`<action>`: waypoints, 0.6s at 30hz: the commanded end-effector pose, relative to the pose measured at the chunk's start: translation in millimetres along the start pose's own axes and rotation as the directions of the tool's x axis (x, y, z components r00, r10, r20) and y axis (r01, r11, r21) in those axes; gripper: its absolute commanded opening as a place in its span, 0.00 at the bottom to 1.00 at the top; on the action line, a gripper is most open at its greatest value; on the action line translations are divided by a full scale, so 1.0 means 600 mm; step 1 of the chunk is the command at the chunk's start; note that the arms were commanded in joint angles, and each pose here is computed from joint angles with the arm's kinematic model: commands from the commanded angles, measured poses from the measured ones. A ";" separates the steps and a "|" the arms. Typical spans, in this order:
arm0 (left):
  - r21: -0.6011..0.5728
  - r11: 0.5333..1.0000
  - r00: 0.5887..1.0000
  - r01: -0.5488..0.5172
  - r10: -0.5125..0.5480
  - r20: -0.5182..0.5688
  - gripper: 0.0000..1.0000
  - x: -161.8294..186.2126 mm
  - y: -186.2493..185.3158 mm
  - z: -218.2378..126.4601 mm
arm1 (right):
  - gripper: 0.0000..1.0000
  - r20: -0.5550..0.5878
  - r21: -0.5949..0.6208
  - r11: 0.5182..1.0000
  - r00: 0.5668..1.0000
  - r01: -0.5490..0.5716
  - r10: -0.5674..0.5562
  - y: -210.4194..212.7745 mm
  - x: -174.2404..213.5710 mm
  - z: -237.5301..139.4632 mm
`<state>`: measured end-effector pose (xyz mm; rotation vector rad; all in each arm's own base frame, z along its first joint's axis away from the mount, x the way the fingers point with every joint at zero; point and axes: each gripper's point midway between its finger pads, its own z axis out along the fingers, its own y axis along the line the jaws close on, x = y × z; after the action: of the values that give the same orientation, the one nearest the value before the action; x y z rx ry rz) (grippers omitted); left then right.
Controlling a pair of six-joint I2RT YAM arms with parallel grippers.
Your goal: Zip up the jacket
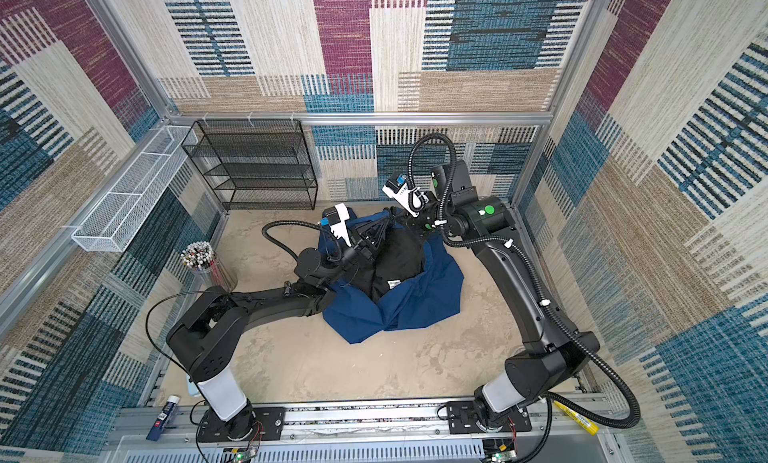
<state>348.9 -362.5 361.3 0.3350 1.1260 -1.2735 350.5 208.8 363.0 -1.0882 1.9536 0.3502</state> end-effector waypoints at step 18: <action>-0.024 1.000 0.971 0.013 -0.018 -0.237 0.00 0.026 -0.023 -0.032 | 0.00 -0.027 0.229 0.972 0.999 0.045 -0.040 -0.072 -0.008 0.010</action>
<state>336.5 -360.4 344.7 0.3938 1.3325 -1.2604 361.7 205.9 353.7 -1.0747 1.9795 0.2604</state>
